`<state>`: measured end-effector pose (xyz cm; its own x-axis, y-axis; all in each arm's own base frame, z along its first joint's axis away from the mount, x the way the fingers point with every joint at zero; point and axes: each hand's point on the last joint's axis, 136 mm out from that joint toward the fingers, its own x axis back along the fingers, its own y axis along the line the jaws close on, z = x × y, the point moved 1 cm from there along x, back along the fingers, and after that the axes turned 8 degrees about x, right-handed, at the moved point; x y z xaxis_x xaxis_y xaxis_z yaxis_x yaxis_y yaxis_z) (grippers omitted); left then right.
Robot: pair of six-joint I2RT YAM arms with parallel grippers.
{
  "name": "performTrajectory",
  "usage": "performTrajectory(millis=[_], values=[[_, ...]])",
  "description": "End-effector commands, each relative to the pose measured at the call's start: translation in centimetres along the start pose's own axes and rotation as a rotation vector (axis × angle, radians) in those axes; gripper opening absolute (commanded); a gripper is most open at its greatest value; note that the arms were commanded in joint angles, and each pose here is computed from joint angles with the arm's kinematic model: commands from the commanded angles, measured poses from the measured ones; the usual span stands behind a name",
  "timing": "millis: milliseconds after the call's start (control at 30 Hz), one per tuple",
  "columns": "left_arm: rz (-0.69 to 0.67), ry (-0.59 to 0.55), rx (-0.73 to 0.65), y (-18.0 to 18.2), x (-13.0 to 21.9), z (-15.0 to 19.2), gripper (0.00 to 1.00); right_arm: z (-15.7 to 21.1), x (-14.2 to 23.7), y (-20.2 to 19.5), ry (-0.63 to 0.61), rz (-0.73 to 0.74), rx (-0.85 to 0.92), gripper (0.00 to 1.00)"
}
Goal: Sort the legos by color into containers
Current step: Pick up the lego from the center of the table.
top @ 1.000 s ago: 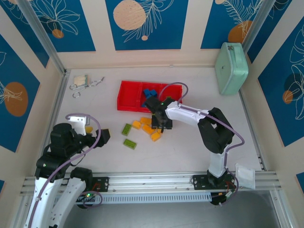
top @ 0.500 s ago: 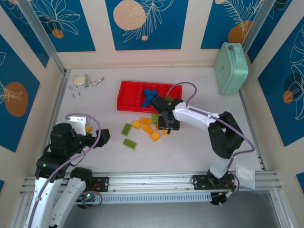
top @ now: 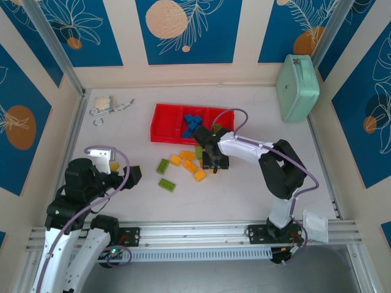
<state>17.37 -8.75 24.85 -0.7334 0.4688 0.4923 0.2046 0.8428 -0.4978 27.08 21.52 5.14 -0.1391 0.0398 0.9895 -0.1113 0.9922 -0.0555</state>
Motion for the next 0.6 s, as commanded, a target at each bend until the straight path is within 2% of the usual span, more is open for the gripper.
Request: performTrajectory(millis=[0,400,567], values=[[0.017,-0.004,-0.006,-0.22,-0.1,-0.08,0.99,0.52,-0.6,-0.14,0.026,-0.003,0.01,0.54],[0.016,-0.002,-0.005,-0.2,-0.14,-0.08,0.99,0.48,-1.21,-0.18,0.041,-0.01,0.02,0.43],[0.015,-0.002,-0.005,-0.18,-0.14,-0.08,0.99,0.26,-0.55,0.02,0.029,-0.026,0.035,0.36]])
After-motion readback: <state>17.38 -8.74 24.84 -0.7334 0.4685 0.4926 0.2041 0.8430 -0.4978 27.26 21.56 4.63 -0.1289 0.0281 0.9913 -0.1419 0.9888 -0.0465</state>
